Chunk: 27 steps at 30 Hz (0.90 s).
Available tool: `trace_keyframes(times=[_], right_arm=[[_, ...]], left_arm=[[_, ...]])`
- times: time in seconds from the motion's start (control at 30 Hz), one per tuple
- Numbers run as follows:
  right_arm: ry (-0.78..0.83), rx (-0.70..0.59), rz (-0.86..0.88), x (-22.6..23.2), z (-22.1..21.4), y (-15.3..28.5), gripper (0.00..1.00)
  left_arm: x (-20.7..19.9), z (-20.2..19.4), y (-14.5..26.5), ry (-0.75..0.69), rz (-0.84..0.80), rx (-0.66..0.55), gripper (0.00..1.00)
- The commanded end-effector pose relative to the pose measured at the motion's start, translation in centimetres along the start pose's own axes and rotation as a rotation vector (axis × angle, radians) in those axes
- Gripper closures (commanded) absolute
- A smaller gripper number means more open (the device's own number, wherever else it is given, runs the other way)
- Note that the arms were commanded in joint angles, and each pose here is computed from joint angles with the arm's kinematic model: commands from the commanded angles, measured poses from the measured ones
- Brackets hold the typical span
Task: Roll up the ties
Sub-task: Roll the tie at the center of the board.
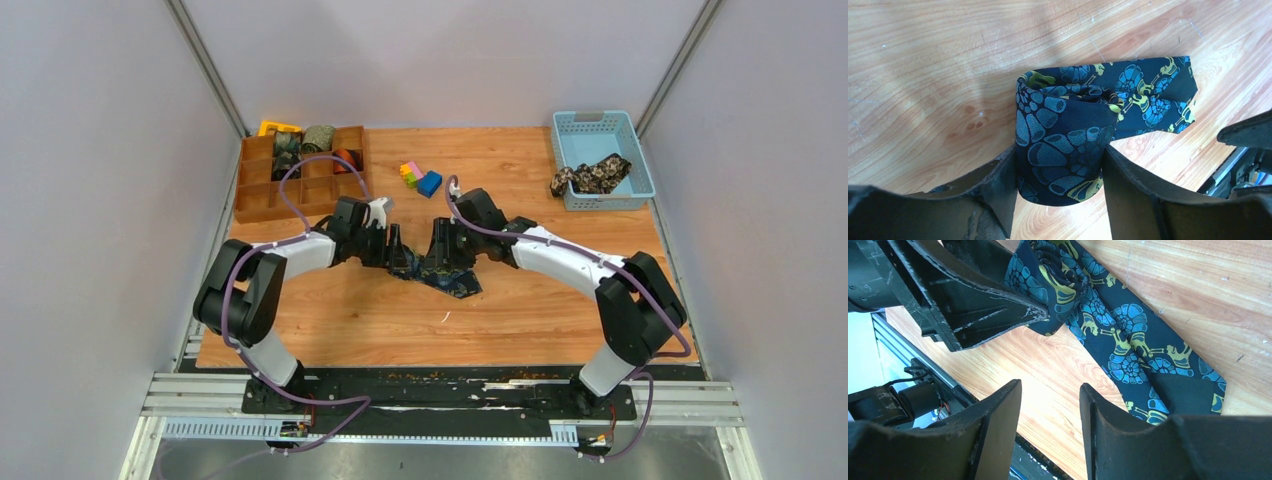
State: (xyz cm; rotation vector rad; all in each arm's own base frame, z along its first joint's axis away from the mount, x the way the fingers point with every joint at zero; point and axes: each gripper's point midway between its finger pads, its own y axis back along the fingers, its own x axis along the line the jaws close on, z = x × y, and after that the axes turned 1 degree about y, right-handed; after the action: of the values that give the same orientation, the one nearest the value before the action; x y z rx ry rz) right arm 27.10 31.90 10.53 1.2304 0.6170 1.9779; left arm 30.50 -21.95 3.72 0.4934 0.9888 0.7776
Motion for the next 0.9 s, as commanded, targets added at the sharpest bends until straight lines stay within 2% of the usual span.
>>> trace_keyframes(times=[0.0, 0.27, 0.53, 0.87], right_arm=[[0.03, -0.047, 0.012, 0.6, 0.7, 1.2, 0.53], [0.025, -0.067, -0.011, 0.0, 0.8, 1.8, 0.53], [-0.024, -0.114, -0.115, -2.4, 1.4, 3.1, 0.56], [-0.067, -0.178, -0.136, -3.9, 1.8, 5.0, 0.55]], left_arm=[[0.5, -0.1, -0.3, -0.021, 0.09, 0.02, 0.38], [0.7, 0.7, 0.5, -0.091, 0.302, -0.012, 0.47], [1.2, 1.4, 1.2, -0.18, 0.542, -0.02, 0.49], [0.8, 1.9, 1.7, -0.292, 0.795, -0.033, 0.49]])
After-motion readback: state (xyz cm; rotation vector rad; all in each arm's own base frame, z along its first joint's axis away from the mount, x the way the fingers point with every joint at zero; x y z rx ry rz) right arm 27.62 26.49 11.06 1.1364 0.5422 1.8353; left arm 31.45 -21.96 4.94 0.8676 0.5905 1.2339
